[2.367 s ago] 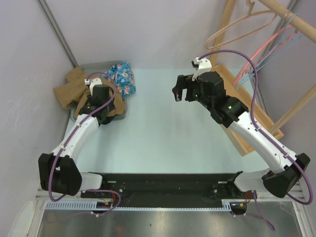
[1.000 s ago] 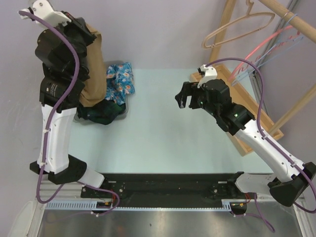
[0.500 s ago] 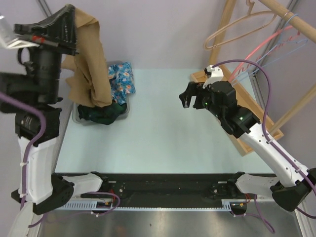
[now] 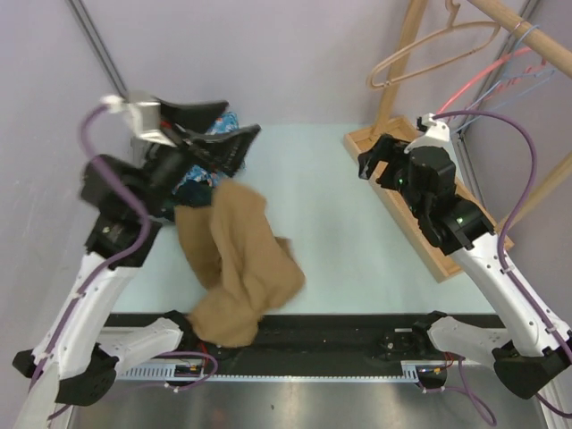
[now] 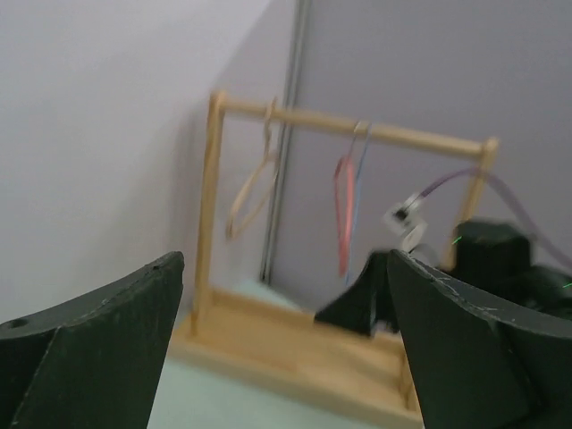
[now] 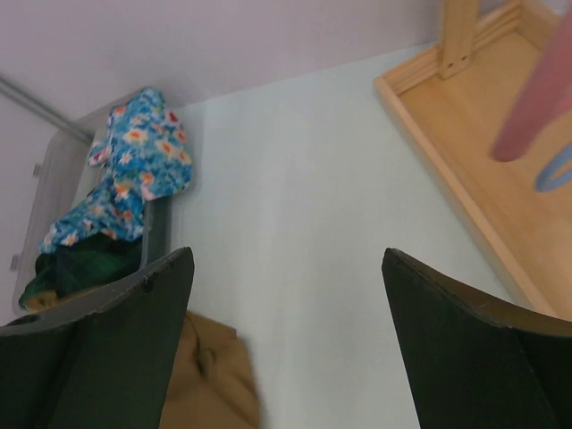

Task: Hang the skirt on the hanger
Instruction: Move the skirt to the center of the board

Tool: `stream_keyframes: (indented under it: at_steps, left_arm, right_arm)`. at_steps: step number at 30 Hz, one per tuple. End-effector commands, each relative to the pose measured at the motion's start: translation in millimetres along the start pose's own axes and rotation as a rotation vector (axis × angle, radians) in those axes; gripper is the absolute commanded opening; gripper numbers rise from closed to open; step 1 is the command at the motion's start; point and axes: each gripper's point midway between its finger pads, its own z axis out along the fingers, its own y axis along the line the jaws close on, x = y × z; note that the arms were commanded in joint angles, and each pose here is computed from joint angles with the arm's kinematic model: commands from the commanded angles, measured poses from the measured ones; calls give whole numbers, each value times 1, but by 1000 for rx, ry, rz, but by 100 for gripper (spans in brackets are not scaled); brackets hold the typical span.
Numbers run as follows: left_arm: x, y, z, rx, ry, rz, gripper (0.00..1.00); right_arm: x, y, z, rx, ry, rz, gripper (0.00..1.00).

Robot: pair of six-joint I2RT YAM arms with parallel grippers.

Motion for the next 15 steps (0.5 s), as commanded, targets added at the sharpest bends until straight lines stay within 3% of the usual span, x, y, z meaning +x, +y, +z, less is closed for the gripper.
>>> stream_keyframes:
  at_steps: [1,3,7,8,12,15]
  left_arm:
    - [66,45,-29,-257,141,-95,100]
    - [89,76,-51,-449,202,-105,100]
    - [110,96,-85,-589,274,-70,100]
    - [111,99,-97,-628,282,-63,100]
    - [99,122,-132,-849,244,-61,100]
    - [98,129,-150,-949,254,-75,99]
  right_arm:
    - [-18,-20,-8,75,-67,40,91]
    - [-16,-12,-6,25,-50,3,91]
    - [18,34,-4,-241,86,-207,89]
    - [38,57,-13,-341,135,-305,89]
    - [133,94,-25,-453,324,-562,91]
    - [203,125,-52,-628,426,-662,91]
